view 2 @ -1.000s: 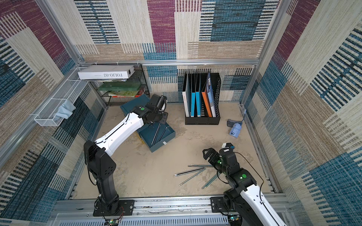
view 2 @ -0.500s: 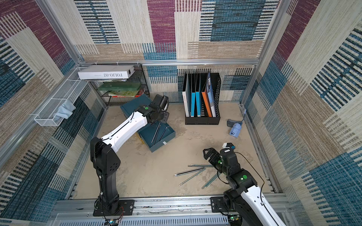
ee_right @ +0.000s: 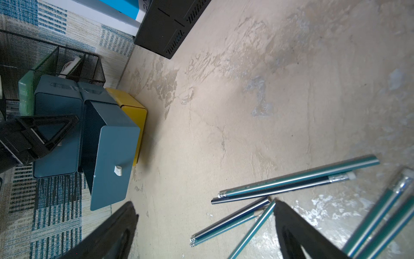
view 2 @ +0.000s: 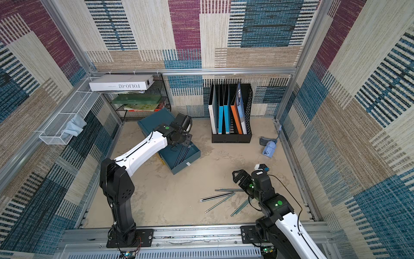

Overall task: Please place the pencils in the drawer according to their color
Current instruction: Place the pencil in the drawer, then pick up the pencil from the center of the board.

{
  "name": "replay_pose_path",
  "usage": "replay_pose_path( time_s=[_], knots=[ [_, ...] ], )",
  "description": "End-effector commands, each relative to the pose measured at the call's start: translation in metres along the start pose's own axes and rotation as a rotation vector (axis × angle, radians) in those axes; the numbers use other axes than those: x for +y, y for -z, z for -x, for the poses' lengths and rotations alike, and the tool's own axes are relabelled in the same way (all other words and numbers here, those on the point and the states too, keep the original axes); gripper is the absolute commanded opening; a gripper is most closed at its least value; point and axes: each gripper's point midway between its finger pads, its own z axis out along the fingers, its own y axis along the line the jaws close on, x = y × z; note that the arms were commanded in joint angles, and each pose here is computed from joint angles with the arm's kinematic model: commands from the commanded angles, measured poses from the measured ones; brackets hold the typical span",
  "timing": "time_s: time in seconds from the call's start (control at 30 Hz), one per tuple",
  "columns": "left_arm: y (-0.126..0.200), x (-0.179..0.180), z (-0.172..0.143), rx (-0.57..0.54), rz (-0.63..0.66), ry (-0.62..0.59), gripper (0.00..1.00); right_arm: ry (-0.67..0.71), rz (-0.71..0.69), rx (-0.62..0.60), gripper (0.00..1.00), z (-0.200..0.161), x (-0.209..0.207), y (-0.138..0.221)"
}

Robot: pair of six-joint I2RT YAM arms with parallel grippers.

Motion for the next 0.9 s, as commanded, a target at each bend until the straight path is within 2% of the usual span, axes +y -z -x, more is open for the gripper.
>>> replay_pose_path(
  time_s=[0.0,0.27,0.47,0.67,0.87],
  knots=[
    [0.011,0.0,0.01,-0.026,-0.018,0.016,0.45,-0.002,0.009,-0.021,0.99,0.004,0.002,0.0],
    [0.049,-0.011,0.033,-0.098,-0.109,0.048,0.49,-0.005,0.013,-0.023,0.99,0.004,0.003,0.001],
    [0.08,-0.043,0.025,-0.085,-0.196,-0.004,0.52,-0.03,0.023,-0.012,0.99,0.004,0.007,0.004],
    [0.102,-0.092,-0.014,-0.033,-0.282,-0.064,0.52,-0.022,0.062,0.019,0.99,0.003,0.022,0.012],
    [0.104,-0.142,-0.074,0.083,-0.359,-0.135,0.53,-0.025,0.03,0.067,0.99,-0.002,0.021,0.015]
  ],
)
